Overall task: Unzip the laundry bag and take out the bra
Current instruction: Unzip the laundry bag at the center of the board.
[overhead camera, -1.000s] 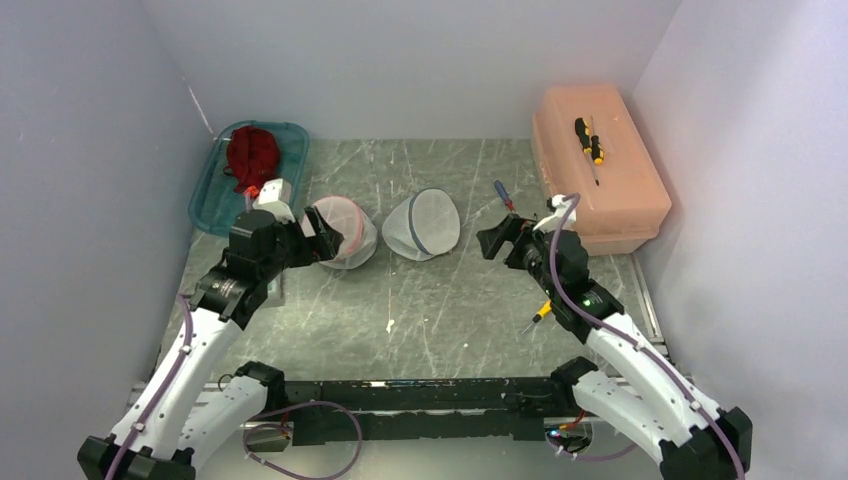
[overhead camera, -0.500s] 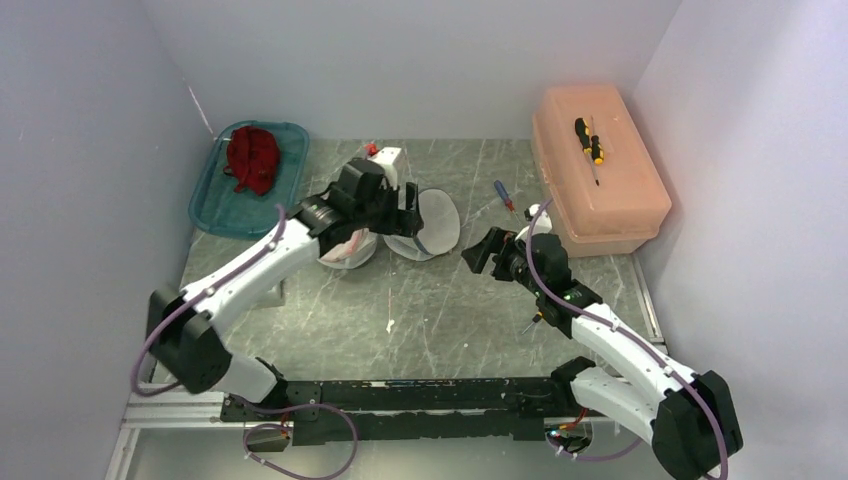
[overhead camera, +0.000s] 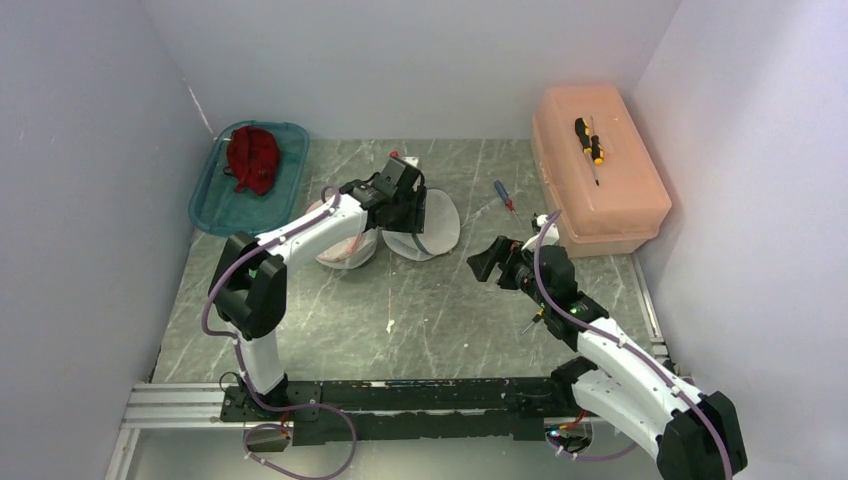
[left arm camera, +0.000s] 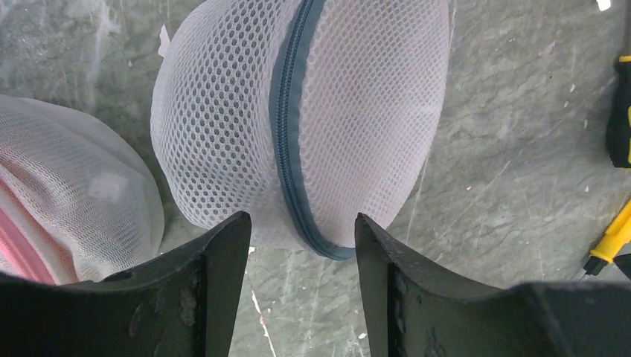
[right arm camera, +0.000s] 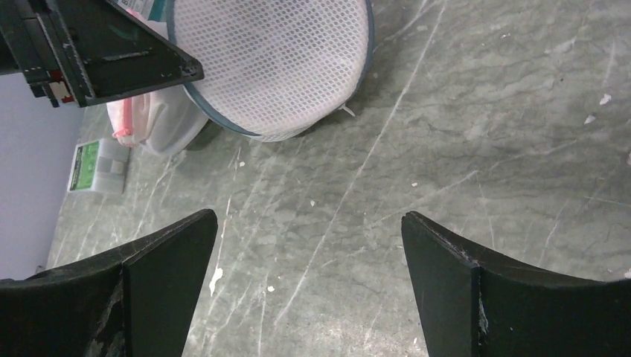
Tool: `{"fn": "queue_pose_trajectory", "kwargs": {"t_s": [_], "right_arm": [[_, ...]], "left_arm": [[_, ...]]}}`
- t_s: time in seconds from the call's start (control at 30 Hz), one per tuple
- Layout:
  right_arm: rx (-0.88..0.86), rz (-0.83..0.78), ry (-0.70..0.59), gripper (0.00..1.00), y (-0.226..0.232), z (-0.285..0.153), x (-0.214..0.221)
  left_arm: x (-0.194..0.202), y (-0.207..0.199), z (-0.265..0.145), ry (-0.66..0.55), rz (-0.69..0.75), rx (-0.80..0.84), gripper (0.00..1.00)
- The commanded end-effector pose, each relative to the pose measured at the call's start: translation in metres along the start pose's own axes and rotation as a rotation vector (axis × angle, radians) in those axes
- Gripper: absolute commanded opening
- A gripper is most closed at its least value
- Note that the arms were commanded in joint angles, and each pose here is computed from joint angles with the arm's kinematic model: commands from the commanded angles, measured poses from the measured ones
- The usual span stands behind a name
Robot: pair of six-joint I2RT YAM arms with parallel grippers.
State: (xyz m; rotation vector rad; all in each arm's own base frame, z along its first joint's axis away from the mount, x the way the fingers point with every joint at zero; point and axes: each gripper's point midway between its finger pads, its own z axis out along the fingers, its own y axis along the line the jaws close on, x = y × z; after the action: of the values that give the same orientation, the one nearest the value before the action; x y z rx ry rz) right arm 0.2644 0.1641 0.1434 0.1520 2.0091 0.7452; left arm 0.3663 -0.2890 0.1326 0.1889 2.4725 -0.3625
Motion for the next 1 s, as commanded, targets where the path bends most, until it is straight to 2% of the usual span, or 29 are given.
{"fn": "queue_pose_trajectory", "kwargs": {"t_s": [0.0,0.1,0.2,0.37,0.4,0.6,0.8,0.97], "right_arm": [[0.029,0.032,-0.021,1.00,-0.007,-0.001,-0.001],[0.021,0.068,-0.032,1.00,-0.006,-0.003,0.001],[0.025,0.093,-0.072,1.00,-0.008,-0.005,-0.004],[-0.049,0.019,-0.058,1.00,0.009,-0.009,-0.010],[-0.056,0.012,-0.046,1.00,0.012,-0.010,-0.011],[-0.148,0.008,-0.076,1.00,0.033,-0.015,-0.030],[-0.302,0.067,-0.107,1.00,0.048,-0.032,-0.061],[-0.390,0.124,-0.089,0.99,0.059,-0.038,-0.056]], "left_arm": [[-0.017,-0.013,-0.004,-0.042,-0.036,0.029,0.57],[-0.015,-0.016,0.000,-0.031,-0.037,0.039,0.50],[-0.011,-0.015,0.003,-0.019,-0.035,0.040,0.38],[-0.011,-0.018,-0.003,-0.071,-0.048,0.091,0.05],[-0.011,-0.019,-0.006,-0.084,-0.053,0.107,0.03],[-0.023,-0.045,-0.034,-0.136,-0.070,0.298,0.03],[-0.032,-0.063,-0.073,-0.124,-0.135,0.554,0.03],[-0.035,-0.066,-0.105,-0.107,-0.152,0.746,0.03]]}}
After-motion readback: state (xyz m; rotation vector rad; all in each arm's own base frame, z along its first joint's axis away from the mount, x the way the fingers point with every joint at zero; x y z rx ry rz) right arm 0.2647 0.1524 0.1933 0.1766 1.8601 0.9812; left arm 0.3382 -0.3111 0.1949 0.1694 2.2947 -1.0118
